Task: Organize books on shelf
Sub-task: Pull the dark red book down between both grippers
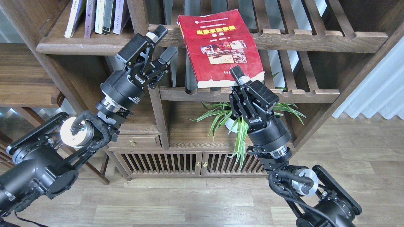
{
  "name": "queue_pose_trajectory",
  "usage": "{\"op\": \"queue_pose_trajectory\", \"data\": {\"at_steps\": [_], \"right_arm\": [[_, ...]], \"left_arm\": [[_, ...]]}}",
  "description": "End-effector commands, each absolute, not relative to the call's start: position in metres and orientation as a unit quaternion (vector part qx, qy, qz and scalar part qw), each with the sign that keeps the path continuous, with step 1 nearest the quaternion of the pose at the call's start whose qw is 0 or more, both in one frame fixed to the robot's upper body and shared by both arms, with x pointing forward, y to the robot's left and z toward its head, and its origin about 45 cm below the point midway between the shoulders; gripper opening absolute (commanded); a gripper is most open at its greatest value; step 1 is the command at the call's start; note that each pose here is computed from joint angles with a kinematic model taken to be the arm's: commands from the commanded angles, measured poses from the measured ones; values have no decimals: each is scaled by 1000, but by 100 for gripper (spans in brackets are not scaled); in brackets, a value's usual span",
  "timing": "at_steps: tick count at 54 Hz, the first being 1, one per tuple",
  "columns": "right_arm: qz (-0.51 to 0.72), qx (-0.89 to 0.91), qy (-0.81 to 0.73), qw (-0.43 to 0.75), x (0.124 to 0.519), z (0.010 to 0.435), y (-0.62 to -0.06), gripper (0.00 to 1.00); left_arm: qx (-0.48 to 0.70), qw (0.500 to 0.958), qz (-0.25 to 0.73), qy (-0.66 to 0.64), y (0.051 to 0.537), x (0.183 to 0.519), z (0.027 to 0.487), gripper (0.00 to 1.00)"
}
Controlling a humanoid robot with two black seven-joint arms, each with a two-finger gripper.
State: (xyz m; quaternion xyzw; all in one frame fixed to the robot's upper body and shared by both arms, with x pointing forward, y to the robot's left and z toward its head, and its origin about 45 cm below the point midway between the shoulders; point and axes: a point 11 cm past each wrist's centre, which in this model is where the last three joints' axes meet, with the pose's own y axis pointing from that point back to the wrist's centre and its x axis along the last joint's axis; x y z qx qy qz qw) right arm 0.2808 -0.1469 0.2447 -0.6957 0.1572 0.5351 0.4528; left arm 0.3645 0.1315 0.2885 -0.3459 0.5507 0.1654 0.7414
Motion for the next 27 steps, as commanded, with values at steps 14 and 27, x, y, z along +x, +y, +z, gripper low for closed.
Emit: {"op": "queue_pose_trajectory", "data": {"at_steps": [14,27], "right_arm": [[537,-709,153,431,276,240,-138,5],[528,-723,152,419,277,242,-135,6]], "left_arm": [[-341,738,167,558,129,363,285,78],[-338,737,157,564,121,360,284,75]]}}
